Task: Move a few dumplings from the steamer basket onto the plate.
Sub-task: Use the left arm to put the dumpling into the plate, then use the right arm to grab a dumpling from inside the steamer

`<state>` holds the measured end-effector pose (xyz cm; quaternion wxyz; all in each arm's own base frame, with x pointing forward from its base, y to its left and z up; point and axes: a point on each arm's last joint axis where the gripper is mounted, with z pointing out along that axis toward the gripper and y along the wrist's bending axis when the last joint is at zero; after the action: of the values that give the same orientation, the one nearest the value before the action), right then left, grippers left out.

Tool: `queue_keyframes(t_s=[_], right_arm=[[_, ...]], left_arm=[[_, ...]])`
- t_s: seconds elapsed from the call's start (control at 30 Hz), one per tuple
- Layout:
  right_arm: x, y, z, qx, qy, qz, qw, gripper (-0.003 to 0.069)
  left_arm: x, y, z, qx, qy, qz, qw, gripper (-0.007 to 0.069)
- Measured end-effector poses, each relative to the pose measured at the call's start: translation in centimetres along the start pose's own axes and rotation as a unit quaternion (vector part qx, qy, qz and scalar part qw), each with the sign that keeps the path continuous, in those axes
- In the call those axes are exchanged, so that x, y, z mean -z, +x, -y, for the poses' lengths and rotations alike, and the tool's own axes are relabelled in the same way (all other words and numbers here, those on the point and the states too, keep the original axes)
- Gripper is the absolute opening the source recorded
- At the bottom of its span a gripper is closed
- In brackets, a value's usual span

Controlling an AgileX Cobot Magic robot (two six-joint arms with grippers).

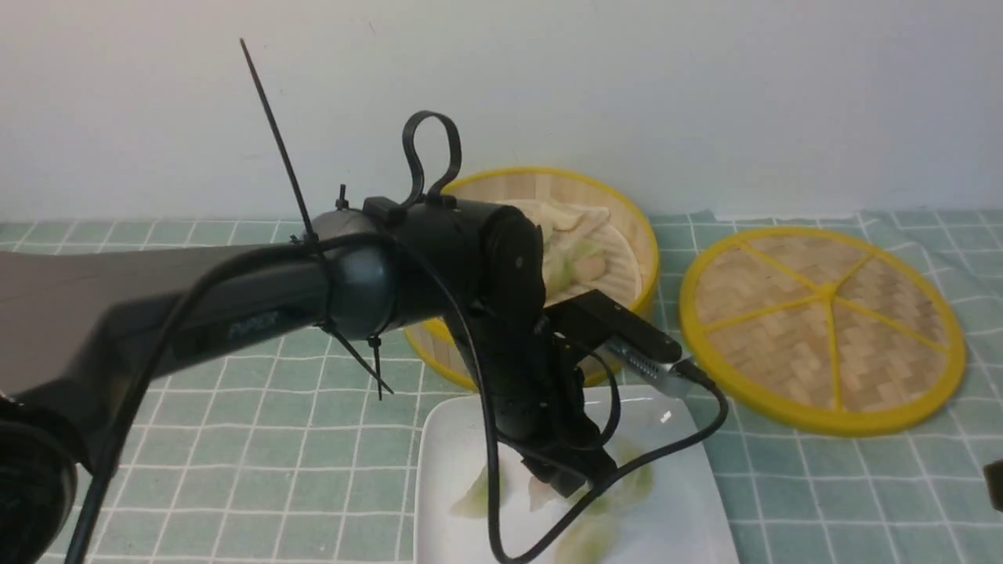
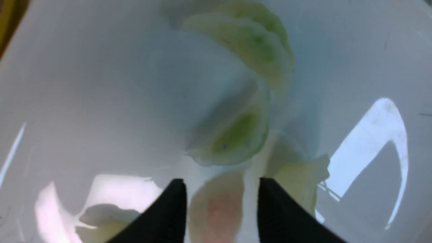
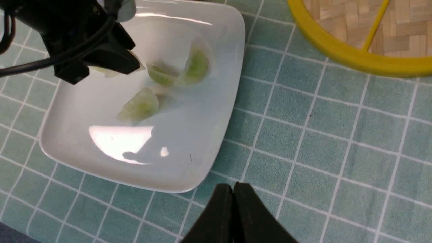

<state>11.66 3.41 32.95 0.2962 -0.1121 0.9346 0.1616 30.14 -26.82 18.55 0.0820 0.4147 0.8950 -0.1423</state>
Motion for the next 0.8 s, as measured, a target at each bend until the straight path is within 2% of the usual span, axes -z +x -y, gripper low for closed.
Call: queue_keyframes(t_s=[0.07, 0.1, 0.17, 0.2, 0.27, 0.37, 0.4, 0.43, 0.5, 0.6, 0.8], right_arm=[[0.0, -0.1, 0.0, 0.002, 0.000, 0.000, 1.000, -0.0013], [-0.1, -0.3, 0.1, 0.004, 0.000, -0.003, 1.000, -0.0013], [-0.1, -1.1, 0.2, 0.007, -0.001, -0.006, 1.000, -0.0013], [-0.1, -1.8, 0.2, 0.008, -0.002, -0.009, 1.000, -0.0013], [0.0, -3.3, 0.3, 0.013, -0.005, -0.012, 1.000, -0.0013], [0.2, -6.2, 0.3, 0.030, -0.015, -0.002, 0.999, -0.0013], [-0.3, -8.4, 0.2, 0.050, -0.025, -0.003, 0.998, -0.0013], [-0.7, -9.6, 0.0, 0.064, -0.030, -0.004, 0.997, -0.0013], [-1.3, -11.5, -1.0, 0.097, -0.037, -0.007, 0.995, -0.0011], [-3.7, -13.8, -2.8, 0.143, -0.043, -0.027, 0.988, -0.0010], [-10.6, -18.0, -5.6, 0.201, -0.020, -0.042, 0.979, 0.0016]], left_arm=[[0.0, 0.0, -0.1, 0.006, -0.003, 0.001, 1.000, 0.0395], [0.1, -0.1, -0.1, 0.012, -0.005, -0.002, 1.000, 0.0476], [0.7, -0.3, 0.0, 0.018, -0.007, -0.013, 1.000, 0.0557], [1.1, -0.4, 0.0, 0.022, -0.008, -0.020, 1.000, 0.0582], [2.0, -0.7, 0.0, 0.026, -0.013, -0.032, 0.999, 0.0579], [3.9, -0.9, 0.1, 0.030, -0.030, -0.040, 0.998, 0.0479], [6.1, -0.6, 0.3, 0.037, -0.041, -0.032, 0.998, 0.0314], [7.5, -0.3, 0.4, 0.040, -0.047, -0.021, 0.998, 0.0208], [10.0, 0.5, 0.6, 0.044, -0.056, 0.007, 0.997, 0.0077], [13.0, 2.6, 0.5, 0.064, -0.067, 0.046, 0.995, 0.0009], [16.9, 8.5, -0.3, 0.121, -0.090, 0.085, 0.985, -0.0006]])
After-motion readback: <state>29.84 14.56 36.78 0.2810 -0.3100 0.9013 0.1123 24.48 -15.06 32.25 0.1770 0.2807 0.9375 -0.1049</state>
